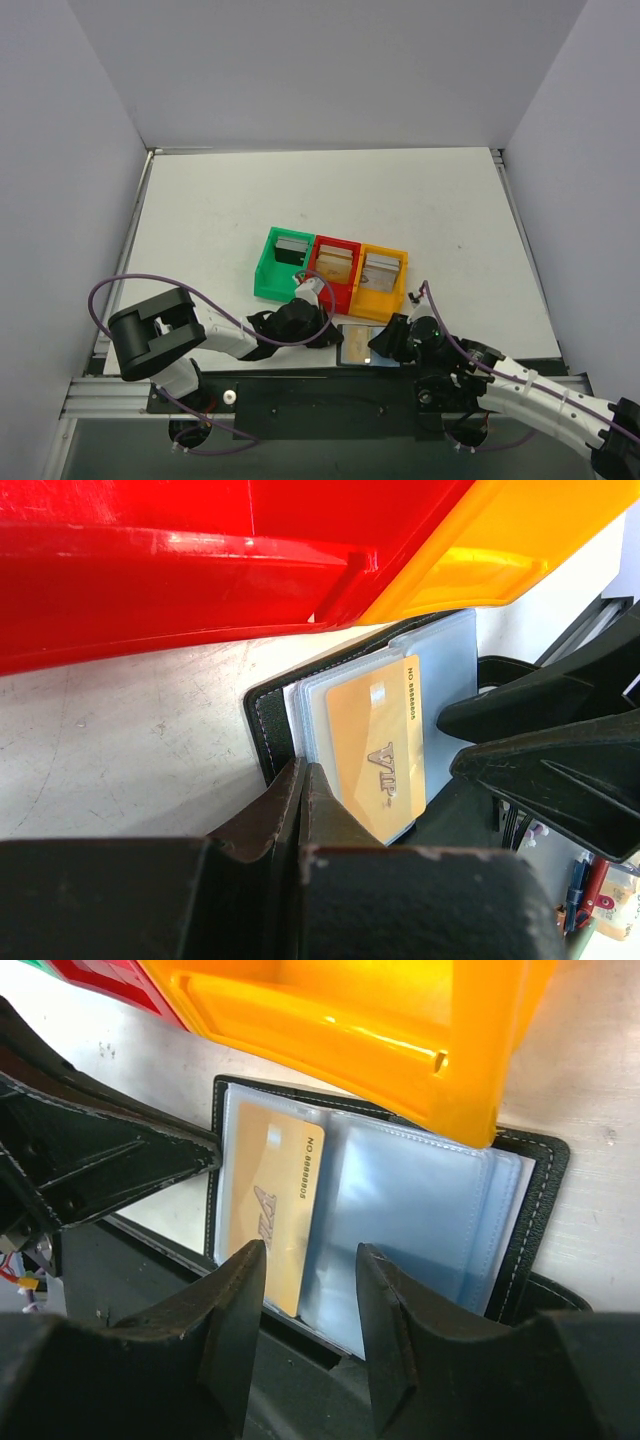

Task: Take the credit cards out of the card holder
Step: Remove the credit card from the card holder.

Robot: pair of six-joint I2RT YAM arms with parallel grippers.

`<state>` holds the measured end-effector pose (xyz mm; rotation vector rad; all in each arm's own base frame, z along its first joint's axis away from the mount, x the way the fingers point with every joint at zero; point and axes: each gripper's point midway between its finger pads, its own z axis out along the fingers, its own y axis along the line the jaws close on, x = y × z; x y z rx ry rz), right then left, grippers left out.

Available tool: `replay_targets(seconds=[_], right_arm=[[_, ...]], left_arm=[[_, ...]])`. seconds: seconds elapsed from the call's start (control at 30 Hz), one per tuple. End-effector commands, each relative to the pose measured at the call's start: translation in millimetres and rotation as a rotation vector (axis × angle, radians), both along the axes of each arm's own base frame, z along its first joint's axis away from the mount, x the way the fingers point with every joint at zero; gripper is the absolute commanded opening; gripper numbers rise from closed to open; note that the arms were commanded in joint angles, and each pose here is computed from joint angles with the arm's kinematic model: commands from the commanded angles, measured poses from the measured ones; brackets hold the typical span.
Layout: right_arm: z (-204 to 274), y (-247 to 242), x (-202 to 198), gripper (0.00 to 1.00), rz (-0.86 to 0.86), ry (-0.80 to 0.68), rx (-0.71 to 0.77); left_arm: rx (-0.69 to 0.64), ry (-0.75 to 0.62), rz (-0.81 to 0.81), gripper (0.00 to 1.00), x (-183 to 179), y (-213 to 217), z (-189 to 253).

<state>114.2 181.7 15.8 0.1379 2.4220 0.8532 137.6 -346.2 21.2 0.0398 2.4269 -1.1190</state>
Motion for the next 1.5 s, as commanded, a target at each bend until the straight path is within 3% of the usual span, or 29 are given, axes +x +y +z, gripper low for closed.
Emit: replay_targets(seconds=[0.0,0.4,0.73,1.47], right_arm=[[9.2,8.0,2.8,0.37,0.015,-0.026,0.05],[21.8,26.0,2.8,0.44,0.079,-0.051,0.118],[4.0,19.1,1.8,0.44,0.056,-0.004,0.05],[16.6,35.9,1.0,0.42,0.087,-0.022,0.164]], left_arm=[[0.111,0.017,0.012,0.0,-3.5,22.8,-26.4],[0.108,0.016,0.009,0.0,-3.4,21.6,-26.5],[0.107,0.015,0.008,0.0,-3.7,22.2,-26.0],[0.106,0.014,0.001,0.0,-3.7,19.9,-25.8]])
